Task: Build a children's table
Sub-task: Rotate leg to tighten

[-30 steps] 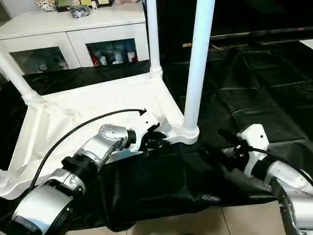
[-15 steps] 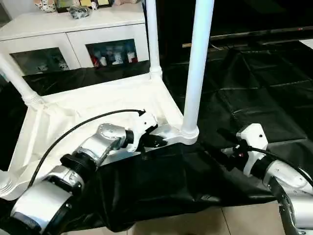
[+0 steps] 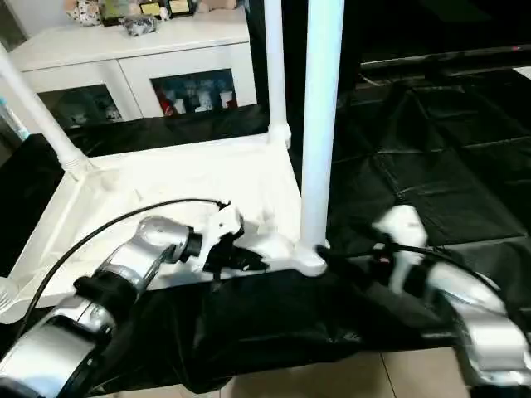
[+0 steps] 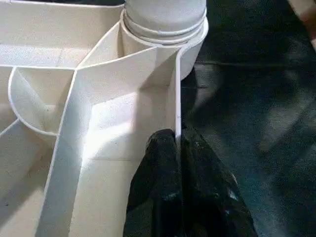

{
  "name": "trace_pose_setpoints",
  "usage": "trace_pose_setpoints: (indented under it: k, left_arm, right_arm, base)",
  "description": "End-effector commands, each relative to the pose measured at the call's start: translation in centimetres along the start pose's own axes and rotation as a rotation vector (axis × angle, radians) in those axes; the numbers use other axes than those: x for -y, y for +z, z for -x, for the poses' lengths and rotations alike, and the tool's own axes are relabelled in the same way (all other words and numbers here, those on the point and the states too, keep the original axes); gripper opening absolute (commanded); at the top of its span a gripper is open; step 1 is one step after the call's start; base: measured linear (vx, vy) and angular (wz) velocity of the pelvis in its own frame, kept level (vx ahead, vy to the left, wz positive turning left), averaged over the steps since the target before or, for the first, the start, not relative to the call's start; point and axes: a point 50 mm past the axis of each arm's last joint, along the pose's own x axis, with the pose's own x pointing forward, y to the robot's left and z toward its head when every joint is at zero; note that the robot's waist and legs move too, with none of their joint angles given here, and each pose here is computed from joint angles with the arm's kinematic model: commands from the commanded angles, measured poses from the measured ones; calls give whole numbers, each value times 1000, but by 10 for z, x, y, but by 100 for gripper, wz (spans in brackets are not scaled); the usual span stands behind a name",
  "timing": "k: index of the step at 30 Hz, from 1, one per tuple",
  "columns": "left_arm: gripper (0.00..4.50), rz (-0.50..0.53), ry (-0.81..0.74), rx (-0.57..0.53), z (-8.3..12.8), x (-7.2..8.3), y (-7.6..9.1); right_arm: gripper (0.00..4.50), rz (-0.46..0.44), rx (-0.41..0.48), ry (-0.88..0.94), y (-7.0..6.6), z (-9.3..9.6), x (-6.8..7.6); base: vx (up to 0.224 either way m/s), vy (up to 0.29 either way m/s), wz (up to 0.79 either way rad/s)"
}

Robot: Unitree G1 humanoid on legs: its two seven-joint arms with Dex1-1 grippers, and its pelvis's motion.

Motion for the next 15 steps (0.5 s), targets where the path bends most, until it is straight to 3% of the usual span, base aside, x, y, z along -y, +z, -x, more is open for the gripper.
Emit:
trace_pose_setpoints:
  k: [1, 13, 15]
  left_arm:
    - [0, 6, -28, 122, -2, 5, 7]
    - [0, -10, 5, 73, -2, 10, -4]
    - [0, -20, 16, 59, -2, 9, -5]
  right_arm:
    - [418, 32, -10, 41, 1, -8, -4]
    - [418, 82, -8, 87, 3, -30, -2]
    - [401, 73, -8, 103, 3, -31, -2]
  base:
    - [0, 0, 0]
    - [0, 0, 0]
    - [0, 0, 0]
